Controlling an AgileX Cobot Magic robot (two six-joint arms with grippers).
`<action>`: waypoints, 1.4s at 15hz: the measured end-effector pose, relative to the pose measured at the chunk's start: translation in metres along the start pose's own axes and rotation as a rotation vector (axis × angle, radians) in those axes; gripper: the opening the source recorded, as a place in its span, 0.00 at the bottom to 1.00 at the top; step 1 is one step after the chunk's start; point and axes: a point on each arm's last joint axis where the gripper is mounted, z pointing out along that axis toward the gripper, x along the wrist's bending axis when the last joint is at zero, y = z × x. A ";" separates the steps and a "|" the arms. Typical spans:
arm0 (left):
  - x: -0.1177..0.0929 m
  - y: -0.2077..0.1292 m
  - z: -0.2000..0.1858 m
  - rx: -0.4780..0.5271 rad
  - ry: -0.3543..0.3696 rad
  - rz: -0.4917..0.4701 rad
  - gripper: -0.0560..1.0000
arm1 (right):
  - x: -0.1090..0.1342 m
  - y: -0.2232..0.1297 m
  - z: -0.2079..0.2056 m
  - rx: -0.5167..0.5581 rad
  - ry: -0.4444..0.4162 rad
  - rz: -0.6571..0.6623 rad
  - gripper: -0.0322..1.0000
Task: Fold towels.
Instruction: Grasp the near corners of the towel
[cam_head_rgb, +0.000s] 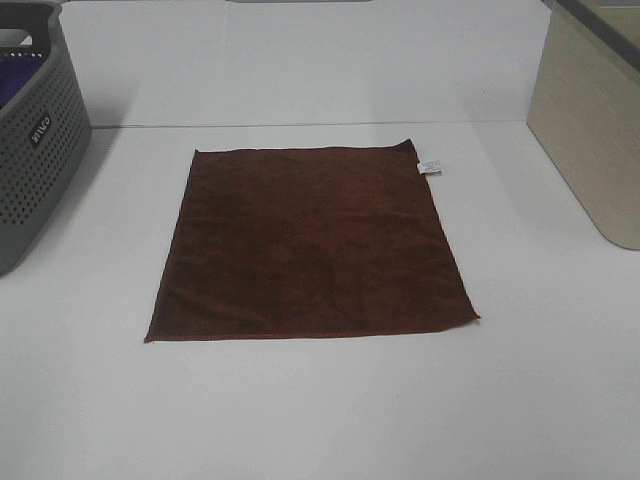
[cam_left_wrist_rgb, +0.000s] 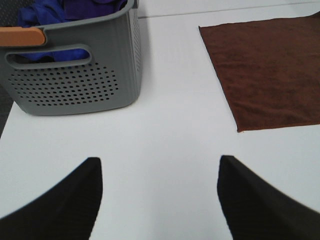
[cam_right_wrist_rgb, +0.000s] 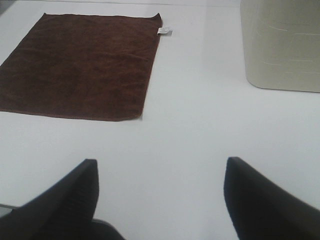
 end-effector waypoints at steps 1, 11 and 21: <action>0.001 0.005 -0.001 -0.042 0.006 0.003 0.66 | 0.000 0.001 0.000 -0.001 0.000 0.007 0.68; -0.006 0.054 0.117 0.127 -0.086 -0.206 0.66 | -0.018 0.052 0.093 0.368 0.001 0.099 0.68; -0.018 0.032 0.253 0.632 -0.140 -0.507 0.68 | -0.030 0.099 0.240 0.670 0.097 0.318 0.68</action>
